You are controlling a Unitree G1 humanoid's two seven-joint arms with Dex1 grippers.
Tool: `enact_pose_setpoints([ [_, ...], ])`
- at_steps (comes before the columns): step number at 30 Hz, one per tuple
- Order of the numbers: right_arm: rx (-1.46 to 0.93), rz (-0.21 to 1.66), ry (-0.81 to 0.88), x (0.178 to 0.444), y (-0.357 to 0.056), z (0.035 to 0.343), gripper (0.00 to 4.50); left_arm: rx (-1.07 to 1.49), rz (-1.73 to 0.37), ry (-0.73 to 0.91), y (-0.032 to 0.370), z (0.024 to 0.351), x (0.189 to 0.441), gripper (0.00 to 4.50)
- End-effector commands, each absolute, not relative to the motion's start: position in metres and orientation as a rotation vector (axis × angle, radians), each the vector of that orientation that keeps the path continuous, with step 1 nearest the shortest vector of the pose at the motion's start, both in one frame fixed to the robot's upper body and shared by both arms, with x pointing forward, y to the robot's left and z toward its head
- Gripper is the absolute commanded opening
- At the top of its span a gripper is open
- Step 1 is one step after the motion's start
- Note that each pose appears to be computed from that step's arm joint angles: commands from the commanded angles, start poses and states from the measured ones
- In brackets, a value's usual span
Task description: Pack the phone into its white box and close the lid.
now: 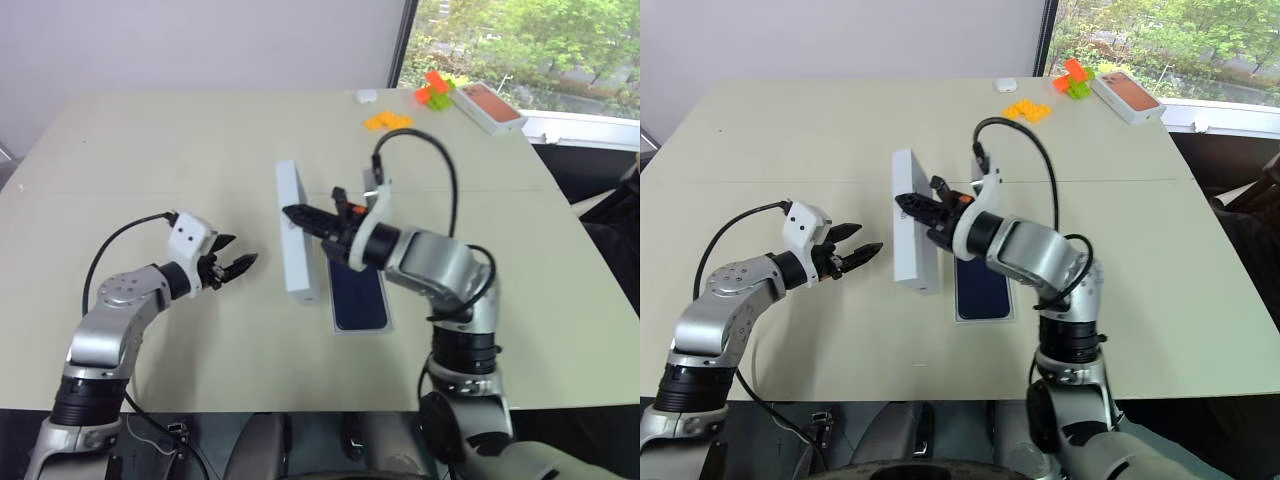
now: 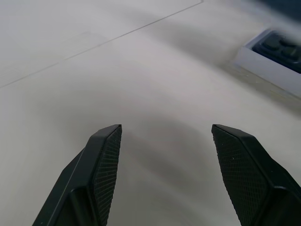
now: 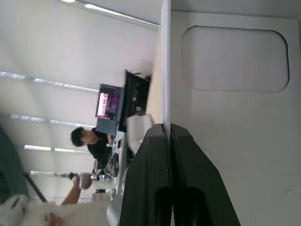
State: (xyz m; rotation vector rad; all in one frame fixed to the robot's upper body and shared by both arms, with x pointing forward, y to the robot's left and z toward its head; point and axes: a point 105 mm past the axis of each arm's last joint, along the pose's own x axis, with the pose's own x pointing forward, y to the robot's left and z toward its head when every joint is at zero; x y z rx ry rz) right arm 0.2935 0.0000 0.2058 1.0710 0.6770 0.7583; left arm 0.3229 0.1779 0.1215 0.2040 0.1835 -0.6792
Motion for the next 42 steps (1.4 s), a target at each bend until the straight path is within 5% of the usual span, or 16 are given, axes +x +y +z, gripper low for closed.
enact_pose_setpoints([
  [1,1.093,0.718,0.675,0.288,-0.005,0.208,0.05,0.214,-0.729,0.143,0.165,0.129,0.317,3.25],
  [12,1.142,0.629,0.737,0.280,-0.010,0.186,0.05,0.192,-0.797,0.139,0.139,0.125,0.316,3.25],
  [35,1.280,0.741,0.789,0.282,0.010,0.181,0.05,0.166,-0.851,0.167,0.138,0.127,0.312,3.25],
  [42,1.264,0.764,0.763,0.283,0.004,0.179,0.05,0.128,-1.006,0.203,0.121,0.128,0.286,3.25],
])
